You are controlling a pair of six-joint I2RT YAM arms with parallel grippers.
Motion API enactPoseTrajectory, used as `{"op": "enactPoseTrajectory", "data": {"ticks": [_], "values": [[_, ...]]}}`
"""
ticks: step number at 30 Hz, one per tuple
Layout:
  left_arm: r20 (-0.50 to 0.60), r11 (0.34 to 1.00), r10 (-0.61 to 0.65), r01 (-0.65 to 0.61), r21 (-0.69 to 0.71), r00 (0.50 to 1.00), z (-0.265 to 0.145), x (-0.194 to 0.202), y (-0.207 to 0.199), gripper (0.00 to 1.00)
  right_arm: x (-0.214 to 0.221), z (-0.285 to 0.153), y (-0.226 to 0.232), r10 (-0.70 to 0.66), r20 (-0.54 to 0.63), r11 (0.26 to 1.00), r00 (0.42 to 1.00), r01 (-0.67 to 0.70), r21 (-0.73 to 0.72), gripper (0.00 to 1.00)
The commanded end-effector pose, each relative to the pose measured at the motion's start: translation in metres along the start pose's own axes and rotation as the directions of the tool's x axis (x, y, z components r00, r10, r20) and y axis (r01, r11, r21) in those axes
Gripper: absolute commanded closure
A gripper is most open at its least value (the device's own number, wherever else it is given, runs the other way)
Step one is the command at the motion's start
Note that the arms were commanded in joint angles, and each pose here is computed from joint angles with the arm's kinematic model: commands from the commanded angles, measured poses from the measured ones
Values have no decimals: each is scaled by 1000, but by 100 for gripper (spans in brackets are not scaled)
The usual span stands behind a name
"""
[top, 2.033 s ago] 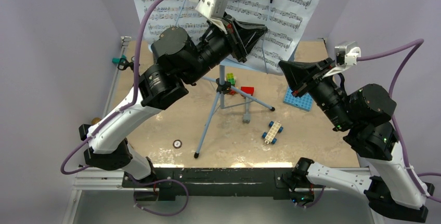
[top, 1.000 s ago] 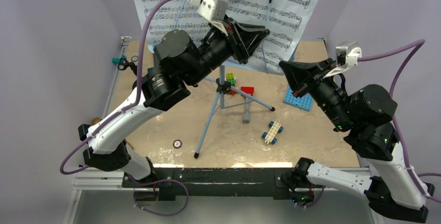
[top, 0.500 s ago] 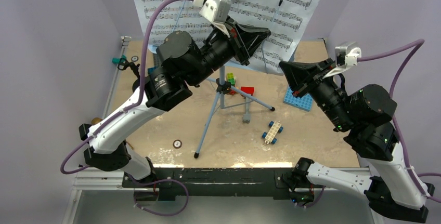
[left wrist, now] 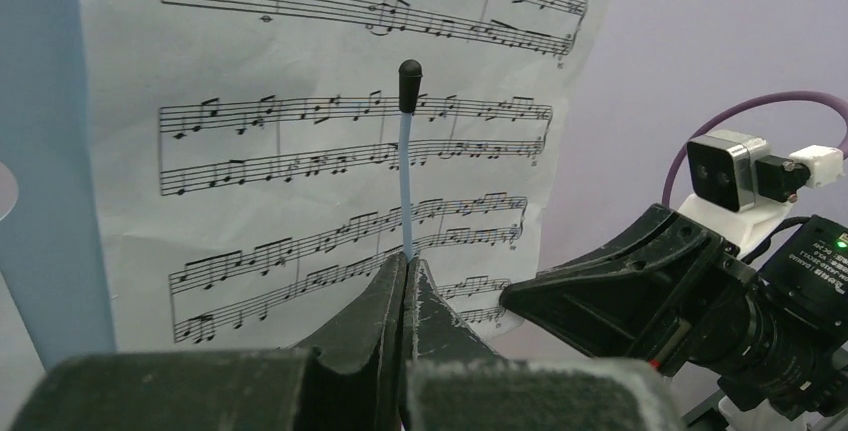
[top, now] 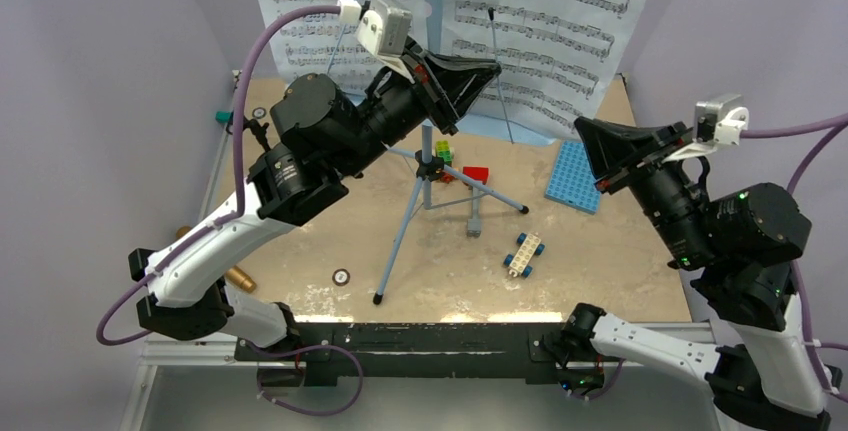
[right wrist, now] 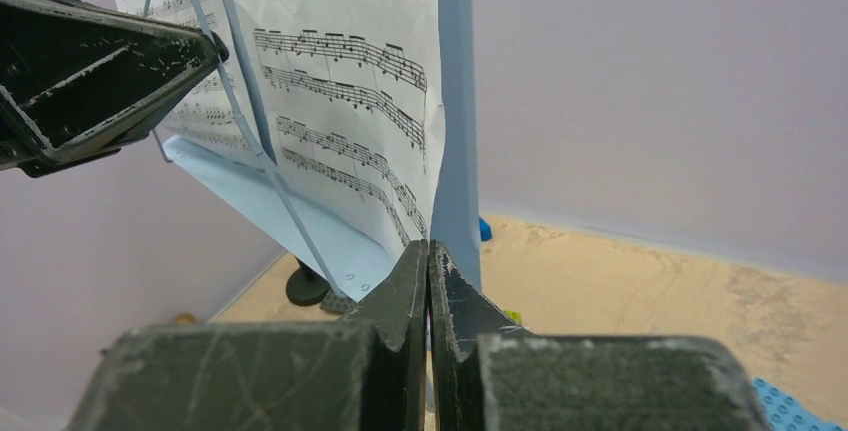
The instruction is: Pack up the instrument practice props
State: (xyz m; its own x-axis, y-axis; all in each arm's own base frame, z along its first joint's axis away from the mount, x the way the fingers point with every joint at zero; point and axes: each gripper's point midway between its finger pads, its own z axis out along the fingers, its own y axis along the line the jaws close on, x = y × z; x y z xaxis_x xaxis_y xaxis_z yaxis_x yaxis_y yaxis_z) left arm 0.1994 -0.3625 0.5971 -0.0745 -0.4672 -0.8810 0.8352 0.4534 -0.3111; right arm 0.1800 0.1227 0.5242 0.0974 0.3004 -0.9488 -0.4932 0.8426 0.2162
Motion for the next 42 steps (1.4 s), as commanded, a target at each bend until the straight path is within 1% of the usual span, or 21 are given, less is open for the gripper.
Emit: {"op": "enactPoseTrajectory", "data": {"ticks": [1, 6, 10, 13, 17, 19, 21, 23, 29, 37, 42], "values": [[86, 1000, -2, 1, 17, 996, -10, -30, -5, 100, -19, -16, -17, -23, 43, 998, 999, 21, 54, 100], [97, 1000, 10, -10, 2, 995, -14, -32, -1, 100, -23, -38, -34, -39, 61, 995, 997, 33, 91, 100], [113, 1000, 18, -17, -11, 993, -19, -36, 2, 100, -13, -52, -42, -42, 50, 995, 998, 37, 97, 100], [123, 999, 24, -21, -26, 992, -24, -37, 5, 100, -1, -64, -41, -43, 51, 998, 998, 40, 47, 100], [124, 998, 36, -30, -53, 992, -29, -35, 12, 100, 0, -93, -36, -10, 143, 998, 990, 20, -67, 100], [120, 997, 45, -37, -68, 992, -29, -33, 15, 100, 3, -102, -34, 0, 157, 995, 988, 16, -102, 100], [147, 997, 48, -37, -73, 988, -29, -38, 16, 100, 8, -106, -34, 1, 140, 994, 990, 15, -110, 100], [149, 996, 51, -39, -84, 988, -29, -37, 18, 100, 14, -109, -36, 5, 112, 994, 994, 8, -109, 100], [145, 995, 44, -31, -94, 988, -29, -34, 20, 100, 11, -126, -36, 25, 123, 989, 992, -7, -147, 100], [142, 996, 20, -7, -93, 990, -32, -33, 20, 100, 13, -158, -32, 51, 129, 970, 990, -18, -244, 100], [142, 996, 4, 9, -91, 990, -40, -33, 20, 100, 24, -177, -32, 35, 88, 957, 995, -8, -289, 100]]}}
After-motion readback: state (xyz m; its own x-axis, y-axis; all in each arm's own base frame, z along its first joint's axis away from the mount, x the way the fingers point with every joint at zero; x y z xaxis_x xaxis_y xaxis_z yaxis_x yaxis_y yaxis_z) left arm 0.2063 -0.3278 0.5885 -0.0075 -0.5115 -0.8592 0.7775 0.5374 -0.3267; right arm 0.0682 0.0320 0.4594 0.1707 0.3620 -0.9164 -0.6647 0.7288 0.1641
